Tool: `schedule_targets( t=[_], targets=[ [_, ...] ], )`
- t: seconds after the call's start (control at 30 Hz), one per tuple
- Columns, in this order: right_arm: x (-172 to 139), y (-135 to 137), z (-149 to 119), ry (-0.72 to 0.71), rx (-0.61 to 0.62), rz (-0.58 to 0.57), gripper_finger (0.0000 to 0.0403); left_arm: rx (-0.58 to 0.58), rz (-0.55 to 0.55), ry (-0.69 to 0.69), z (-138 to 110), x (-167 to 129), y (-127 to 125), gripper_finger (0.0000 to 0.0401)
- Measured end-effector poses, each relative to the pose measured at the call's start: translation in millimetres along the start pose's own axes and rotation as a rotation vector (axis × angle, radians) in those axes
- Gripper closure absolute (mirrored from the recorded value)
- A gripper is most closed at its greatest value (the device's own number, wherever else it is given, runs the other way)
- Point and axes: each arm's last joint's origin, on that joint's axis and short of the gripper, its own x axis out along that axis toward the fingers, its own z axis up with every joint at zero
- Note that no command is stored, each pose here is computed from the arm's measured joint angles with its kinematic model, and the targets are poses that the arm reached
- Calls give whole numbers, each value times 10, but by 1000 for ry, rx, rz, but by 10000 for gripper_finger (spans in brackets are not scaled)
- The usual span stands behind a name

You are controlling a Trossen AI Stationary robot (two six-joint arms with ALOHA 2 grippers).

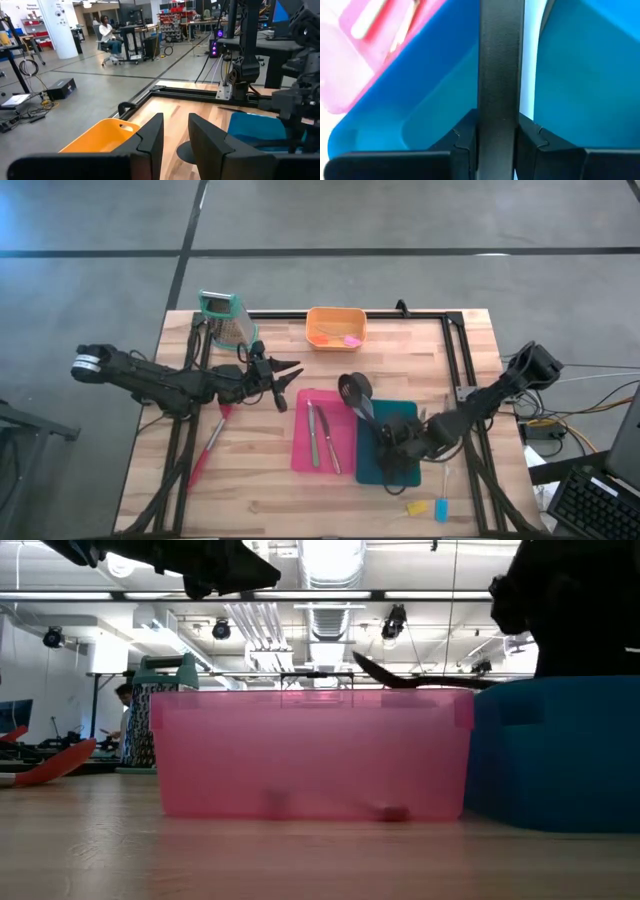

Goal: Pick & Place Kitchen Items
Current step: Put the black spoon into the blue bin

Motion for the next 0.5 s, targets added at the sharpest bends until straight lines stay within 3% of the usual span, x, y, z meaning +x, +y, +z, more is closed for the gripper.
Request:
schedule_targets(
  t=[0.3,0.5],
  targets=[
    [81,-92,-47,15,-4,-25,326,-1,-1,6,-7,0,0,305],
    [-35,-3,12,5,-49,30,207,-11,0,8,-9,1,1,305]
  ],
)
